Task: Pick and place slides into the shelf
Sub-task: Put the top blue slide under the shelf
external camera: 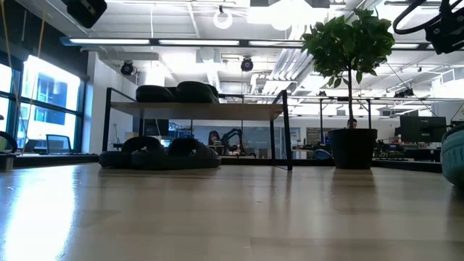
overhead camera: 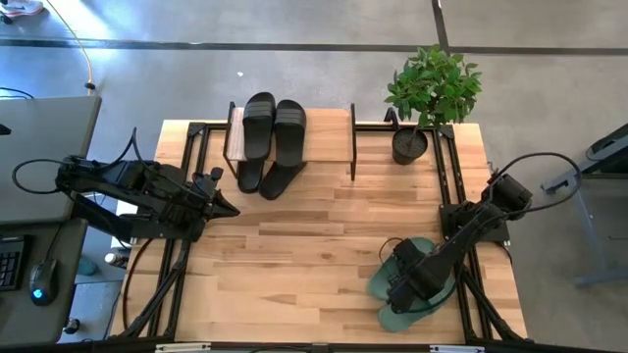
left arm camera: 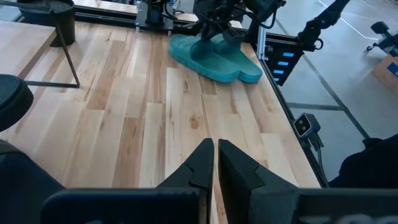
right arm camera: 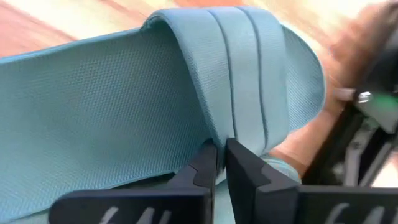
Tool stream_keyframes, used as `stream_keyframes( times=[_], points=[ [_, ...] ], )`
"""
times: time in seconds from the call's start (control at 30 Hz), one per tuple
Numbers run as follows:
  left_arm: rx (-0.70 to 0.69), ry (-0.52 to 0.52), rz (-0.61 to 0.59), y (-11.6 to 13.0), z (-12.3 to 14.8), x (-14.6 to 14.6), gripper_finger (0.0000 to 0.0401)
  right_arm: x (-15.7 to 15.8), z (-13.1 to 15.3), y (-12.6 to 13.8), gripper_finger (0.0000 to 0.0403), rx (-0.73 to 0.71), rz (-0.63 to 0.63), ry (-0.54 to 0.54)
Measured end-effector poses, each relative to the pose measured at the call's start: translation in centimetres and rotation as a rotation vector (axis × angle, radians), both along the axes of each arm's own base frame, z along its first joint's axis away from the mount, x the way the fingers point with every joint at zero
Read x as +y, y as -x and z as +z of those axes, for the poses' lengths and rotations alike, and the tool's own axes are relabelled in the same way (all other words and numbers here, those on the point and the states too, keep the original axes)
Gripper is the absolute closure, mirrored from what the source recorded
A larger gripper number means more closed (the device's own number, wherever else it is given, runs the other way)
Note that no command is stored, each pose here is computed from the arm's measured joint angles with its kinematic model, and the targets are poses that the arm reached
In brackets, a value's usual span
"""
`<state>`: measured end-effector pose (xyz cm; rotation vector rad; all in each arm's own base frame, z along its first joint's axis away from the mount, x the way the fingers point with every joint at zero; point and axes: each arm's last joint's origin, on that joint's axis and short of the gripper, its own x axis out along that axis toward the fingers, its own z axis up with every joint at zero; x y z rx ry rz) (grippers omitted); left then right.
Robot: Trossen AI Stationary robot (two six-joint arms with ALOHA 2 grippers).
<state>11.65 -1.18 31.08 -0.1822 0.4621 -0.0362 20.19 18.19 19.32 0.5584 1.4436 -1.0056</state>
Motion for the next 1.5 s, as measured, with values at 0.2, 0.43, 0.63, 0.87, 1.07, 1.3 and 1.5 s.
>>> stream_keyframes(
  times=[0.2,0.43,0.63,0.87,1.07,1.3,1.5],
  points=[
    [0.0,0.0,0.0,0.0,0.0,0.0,0.0389,-0.3,1.4,0.1,0.04,0.033,0.009,0.069],
    [0.0,0.0,0.0,0.0,0.0,0.0,0.0389,0.0,6.6,-1.1,0.0402,-0.119,0.118,0.187],
    [0.0,0.0,0.0,0.0,0.0,0.0,0.0389,-0.2,11.4,-3.2,0.0402,-0.386,0.257,0.296],
    [0.0,0.0,0.0,0.0,0.0,0.0,0.0389,-2.5,16.4,-6.3,0.0402,-0.515,0.476,0.425],
    [0.0,0.0,0.0,0.0,0.0,0.0,0.0389,-6.3,18.3,-10.7,0.0403,-0.595,0.581,0.443],
    [0.0,0.0,0.0,0.0,0.0,0.0,0.0389,-9.4,11.8,-18.0,0.0403,-0.537,0.673,0.391],
    [0.0,0.0,0.0,0.0,0.0,0.0,0.0389,-7.8,3.0,-21.4,0.0403,-0.315,0.702,0.36]
  ],
)
